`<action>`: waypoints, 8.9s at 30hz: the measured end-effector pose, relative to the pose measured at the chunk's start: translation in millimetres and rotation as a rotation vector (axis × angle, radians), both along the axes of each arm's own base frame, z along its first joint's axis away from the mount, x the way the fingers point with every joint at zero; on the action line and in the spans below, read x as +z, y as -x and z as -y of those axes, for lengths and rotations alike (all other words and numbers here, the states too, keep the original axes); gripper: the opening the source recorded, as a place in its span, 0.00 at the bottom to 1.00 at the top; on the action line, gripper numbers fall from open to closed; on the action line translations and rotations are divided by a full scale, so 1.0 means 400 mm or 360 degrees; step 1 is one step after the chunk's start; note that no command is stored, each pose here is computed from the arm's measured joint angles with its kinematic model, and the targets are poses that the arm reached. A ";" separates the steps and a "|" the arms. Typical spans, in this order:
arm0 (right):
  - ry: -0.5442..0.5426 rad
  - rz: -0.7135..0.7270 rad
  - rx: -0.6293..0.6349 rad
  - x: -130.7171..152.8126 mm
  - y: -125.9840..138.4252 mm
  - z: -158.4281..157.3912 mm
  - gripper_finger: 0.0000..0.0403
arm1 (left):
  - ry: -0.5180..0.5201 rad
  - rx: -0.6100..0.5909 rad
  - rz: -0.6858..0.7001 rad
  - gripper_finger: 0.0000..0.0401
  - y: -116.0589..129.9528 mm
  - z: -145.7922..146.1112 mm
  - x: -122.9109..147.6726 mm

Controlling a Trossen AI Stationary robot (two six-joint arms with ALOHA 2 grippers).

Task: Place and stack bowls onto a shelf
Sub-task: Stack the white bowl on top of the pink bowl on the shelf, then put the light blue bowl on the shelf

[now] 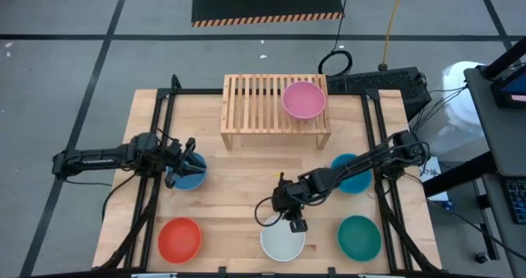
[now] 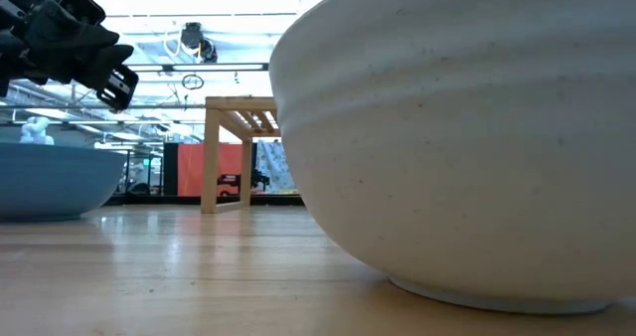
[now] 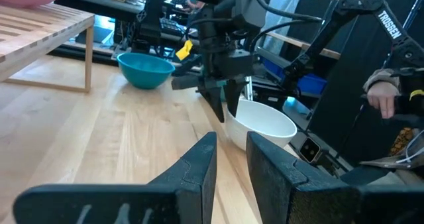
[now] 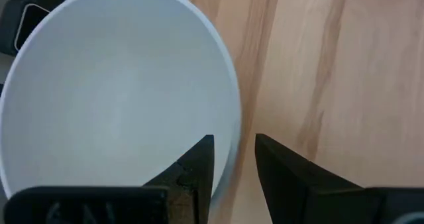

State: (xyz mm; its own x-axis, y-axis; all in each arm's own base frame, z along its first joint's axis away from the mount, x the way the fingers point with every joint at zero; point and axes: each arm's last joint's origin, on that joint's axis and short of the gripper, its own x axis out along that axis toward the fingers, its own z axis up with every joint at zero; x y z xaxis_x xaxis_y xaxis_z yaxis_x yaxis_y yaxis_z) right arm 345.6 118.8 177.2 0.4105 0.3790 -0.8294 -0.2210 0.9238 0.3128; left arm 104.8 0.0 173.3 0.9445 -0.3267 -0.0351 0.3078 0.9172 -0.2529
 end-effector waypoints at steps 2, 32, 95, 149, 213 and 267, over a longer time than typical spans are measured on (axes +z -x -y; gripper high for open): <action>-0.0015 0.0001 -0.0020 -0.012 0.004 0.001 0.25 | 0.0000 0.0000 0.0000 0.22 0.000 0.000 0.000; -0.0110 0.0109 0.0090 -0.059 0.027 -0.016 0.01 | -0.0008 0.0001 0.0077 0.22 0.000 0.000 0.012; 0.0984 0.1479 -0.0836 0.651 0.326 0.391 0.00 | 0.0005 0.0001 0.0070 0.22 0.000 0.000 0.011; 0.0507 0.0019 -0.1121 0.606 0.249 0.778 0.00 | 0.0117 0.0005 -0.0031 0.22 0.000 0.000 0.001; 0.0367 0.0016 -0.0928 0.491 0.242 0.831 0.00 | 0.0125 0.0006 -0.0032 0.22 0.000 0.000 0.002; 0.0518 0.0415 -0.0997 0.581 0.275 0.787 0.25 | 0.0125 0.0005 -0.0031 0.22 0.000 0.000 0.002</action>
State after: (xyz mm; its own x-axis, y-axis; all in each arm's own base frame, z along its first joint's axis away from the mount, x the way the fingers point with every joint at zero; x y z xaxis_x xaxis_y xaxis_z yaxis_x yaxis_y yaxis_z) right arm 235.5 -195.8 409.8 0.6673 -0.2378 -0.7058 0.3469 0.9378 0.0120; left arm 104.9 0.0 174.1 0.9448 -0.3263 -0.0282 0.2993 0.8953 -0.3298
